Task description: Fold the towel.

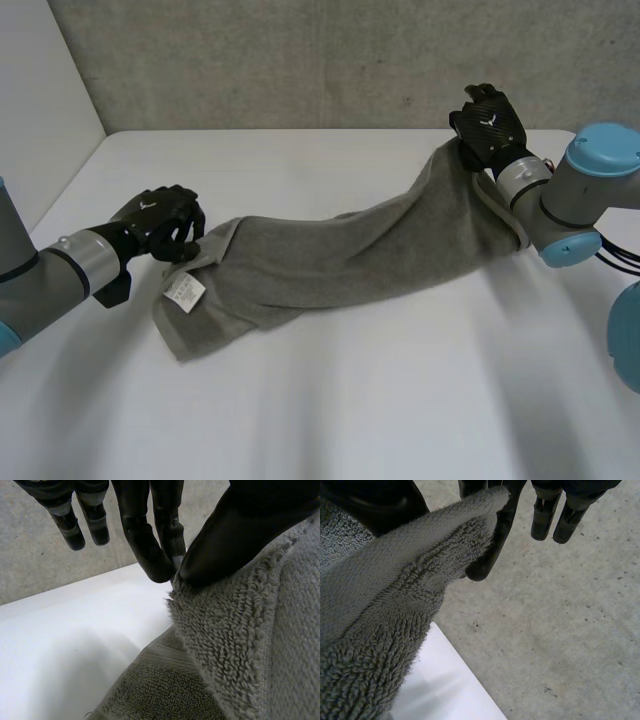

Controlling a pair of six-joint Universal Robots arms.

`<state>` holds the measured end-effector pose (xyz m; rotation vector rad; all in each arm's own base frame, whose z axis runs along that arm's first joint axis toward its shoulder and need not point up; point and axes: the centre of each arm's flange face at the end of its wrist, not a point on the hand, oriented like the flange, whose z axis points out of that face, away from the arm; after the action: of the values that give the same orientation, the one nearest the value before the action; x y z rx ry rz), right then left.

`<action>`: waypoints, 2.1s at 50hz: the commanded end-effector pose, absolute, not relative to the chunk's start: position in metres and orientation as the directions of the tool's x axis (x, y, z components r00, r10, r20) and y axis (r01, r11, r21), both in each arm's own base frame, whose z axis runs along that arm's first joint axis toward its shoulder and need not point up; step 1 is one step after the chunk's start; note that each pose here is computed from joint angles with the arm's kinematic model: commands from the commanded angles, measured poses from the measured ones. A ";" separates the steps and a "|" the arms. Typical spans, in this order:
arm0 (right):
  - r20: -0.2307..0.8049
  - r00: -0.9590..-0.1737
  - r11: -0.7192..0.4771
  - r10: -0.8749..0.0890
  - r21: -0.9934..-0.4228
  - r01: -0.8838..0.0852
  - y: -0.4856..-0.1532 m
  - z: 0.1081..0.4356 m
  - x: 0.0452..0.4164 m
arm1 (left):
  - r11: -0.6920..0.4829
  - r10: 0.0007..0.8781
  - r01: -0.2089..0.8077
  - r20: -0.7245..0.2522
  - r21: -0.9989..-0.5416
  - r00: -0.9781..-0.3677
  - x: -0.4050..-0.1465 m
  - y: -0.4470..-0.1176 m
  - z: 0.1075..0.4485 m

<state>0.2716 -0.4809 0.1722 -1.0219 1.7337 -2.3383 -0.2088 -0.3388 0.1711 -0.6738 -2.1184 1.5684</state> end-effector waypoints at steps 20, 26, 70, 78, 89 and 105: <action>0.499 -0.816 -0.378 -0.291 -0.844 -0.381 -0.494 0.163 0.274 | 0.230 0.490 0.164 -0.032 -0.959 -0.871 -0.198 -0.345 0.177; 0.486 -0.848 -0.413 -0.210 -0.831 -0.373 -0.492 0.208 0.264 | 0.098 0.439 0.191 -0.129 -0.977 -0.889 -0.191 -0.342 0.222; 0.417 -0.646 0.055 -0.639 -0.813 -0.580 -0.367 0.172 0.215 | 0.199 0.540 0.320 -0.169 -0.926 -0.825 -0.272 -0.223 0.179; 0.525 -0.538 -0.014 -0.659 -0.724 -0.690 -0.377 0.146 0.206 | 0.176 0.504 0.326 -0.200 -0.929 -0.841 -0.281 -0.230 0.158; 0.606 -0.486 -0.082 -0.630 -0.675 -0.734 -0.399 0.122 0.209 | 0.121 0.401 0.330 -0.258 -0.936 -0.879 -0.272 -0.266 0.151; 0.689 -0.512 -0.091 -0.513 -0.637 -0.766 -0.420 0.122 0.199 | 0.071 0.210 0.480 -0.457 -0.874 -0.864 -0.218 -0.338 0.144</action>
<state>0.2020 -0.4173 0.1216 -1.6378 2.2321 -1.8809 -0.2345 -0.3184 0.1472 -0.7669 -2.3981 2.0800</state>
